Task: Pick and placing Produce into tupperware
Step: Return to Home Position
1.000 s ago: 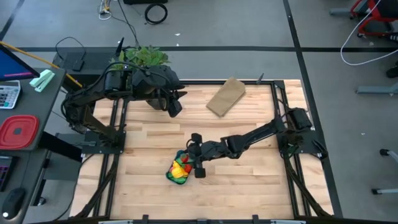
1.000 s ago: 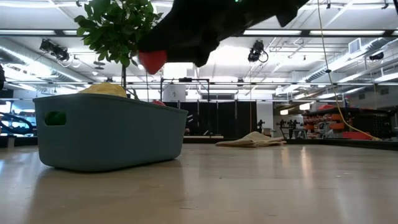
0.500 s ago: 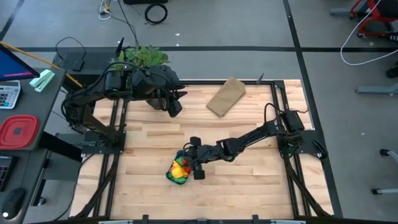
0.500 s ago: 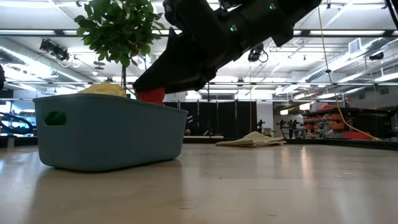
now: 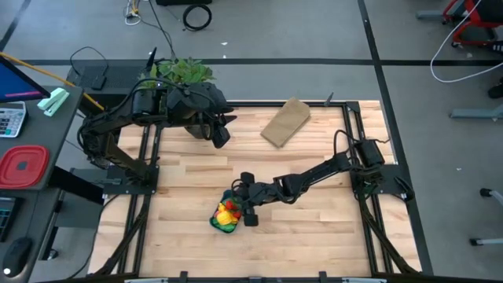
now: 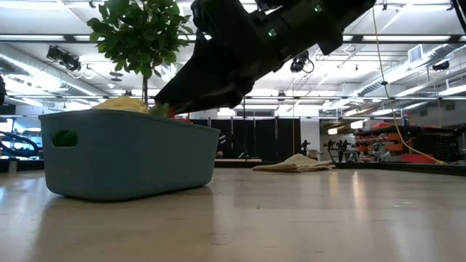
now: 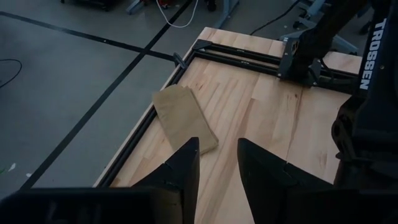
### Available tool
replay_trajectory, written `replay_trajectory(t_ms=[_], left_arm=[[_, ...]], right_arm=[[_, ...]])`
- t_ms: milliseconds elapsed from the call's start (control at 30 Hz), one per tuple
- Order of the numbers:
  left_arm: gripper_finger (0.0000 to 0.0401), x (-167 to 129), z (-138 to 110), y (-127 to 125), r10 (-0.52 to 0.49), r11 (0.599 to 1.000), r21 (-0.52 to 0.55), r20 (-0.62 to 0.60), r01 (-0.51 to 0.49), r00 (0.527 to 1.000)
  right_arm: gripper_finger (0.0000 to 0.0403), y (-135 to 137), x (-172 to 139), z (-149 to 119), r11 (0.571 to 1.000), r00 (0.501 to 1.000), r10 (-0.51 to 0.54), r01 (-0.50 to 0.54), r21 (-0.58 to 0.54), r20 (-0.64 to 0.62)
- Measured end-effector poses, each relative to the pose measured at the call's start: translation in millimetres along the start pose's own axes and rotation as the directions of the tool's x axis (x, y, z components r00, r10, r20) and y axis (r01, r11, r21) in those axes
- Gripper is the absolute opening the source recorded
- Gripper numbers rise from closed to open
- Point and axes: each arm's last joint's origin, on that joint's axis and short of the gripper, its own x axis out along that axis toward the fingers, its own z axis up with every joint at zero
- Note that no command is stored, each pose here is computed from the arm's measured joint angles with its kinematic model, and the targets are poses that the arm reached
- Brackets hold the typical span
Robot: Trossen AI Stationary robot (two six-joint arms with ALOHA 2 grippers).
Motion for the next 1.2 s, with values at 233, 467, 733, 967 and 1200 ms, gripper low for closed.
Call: replay_trajectory(t_ms=[233,467,733,967,1200], left_arm=[[0.0112,0,0,0,0.001,1.0,0.0,-0.001,-0.001,1.0],[0.0111,0,0,-1,-0.002,1.0,0.001,-0.001,0.002,1.0],[0.011,-6,-15,-10,-0.013,1.0,-0.015,-0.128,0.012,0.992],[0.0112,-47,-50,-9,0.016,0.993,-0.106,-0.377,-0.06,0.926],[0.011,-112,-65,-12,-0.089,0.992,-0.111,-0.233,0.065,0.968]], right_arm=[[0.0276,-7,-7,9,0.999,0.999,-0.032,0.031,0.014,0.019],[0.0274,-11,-51,35,0.998,0.999,-0.02,0.022,0.052,-0.039],[0.0275,-19,-159,62,0.986,0.98,-0.016,0.049,0.162,-0.199],[0.0273,-18,-279,77,0.979,0.998,0.018,-0.003,0.205,-0.068],[0.0274,-31,-372,54,0.975,0.997,-0.054,0.039,0.22,0.06]])
